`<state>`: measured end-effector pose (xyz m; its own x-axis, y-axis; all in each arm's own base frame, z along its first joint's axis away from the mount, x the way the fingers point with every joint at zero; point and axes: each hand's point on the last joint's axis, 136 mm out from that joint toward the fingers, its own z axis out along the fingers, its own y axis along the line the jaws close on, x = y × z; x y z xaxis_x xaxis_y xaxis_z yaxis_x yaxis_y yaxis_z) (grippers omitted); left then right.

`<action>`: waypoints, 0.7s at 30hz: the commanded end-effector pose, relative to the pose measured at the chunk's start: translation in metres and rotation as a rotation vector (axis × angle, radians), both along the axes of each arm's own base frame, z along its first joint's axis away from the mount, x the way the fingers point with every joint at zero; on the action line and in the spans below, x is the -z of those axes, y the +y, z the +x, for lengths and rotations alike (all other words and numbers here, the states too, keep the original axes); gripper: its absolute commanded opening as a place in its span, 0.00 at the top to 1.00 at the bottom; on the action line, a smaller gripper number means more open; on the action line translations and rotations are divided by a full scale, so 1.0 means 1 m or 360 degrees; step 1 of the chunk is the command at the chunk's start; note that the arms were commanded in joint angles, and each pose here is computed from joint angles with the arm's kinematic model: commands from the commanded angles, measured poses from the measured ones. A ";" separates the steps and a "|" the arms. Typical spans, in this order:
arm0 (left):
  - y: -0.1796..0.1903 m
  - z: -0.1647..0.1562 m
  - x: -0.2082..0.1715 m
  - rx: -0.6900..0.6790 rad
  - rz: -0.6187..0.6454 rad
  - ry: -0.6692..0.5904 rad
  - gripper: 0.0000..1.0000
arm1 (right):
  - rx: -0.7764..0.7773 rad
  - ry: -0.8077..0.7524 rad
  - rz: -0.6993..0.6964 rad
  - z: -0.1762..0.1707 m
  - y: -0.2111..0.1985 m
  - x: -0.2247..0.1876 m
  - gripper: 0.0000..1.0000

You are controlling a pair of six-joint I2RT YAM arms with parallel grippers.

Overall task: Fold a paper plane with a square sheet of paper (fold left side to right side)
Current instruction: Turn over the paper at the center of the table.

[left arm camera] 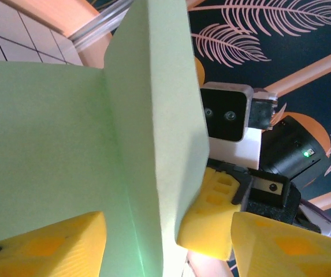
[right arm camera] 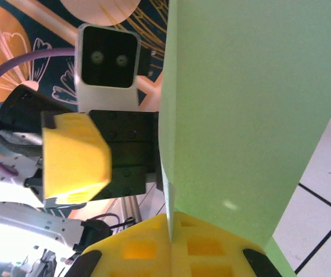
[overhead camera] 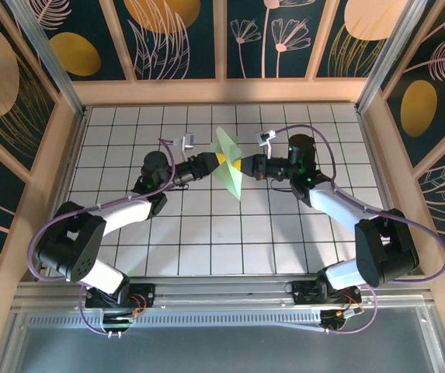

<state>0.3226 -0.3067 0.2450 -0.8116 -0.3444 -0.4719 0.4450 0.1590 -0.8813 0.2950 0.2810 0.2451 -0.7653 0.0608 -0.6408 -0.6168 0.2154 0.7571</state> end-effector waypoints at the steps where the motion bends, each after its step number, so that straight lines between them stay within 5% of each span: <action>1: -0.009 -0.004 -0.020 0.0082 -0.0066 -0.0111 0.47 | -0.0093 -0.0018 0.0049 -0.011 0.006 -0.009 1.00; 12: -0.009 -0.002 -0.024 0.0053 -0.0068 -0.0135 0.87 | -0.0069 0.0007 0.0046 -0.010 0.007 -0.010 0.93; 21: -0.004 0.001 -0.042 -0.0013 -0.0118 -0.0212 1.00 | 0.0252 -0.0178 -0.0038 0.002 -0.035 -0.037 0.59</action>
<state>0.3245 -0.3120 0.2460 -0.8114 -0.3443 -0.4723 0.4494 0.1491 -0.8808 0.2947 0.2649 0.2617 -0.7472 0.1075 -0.6558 -0.6132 0.2690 0.7427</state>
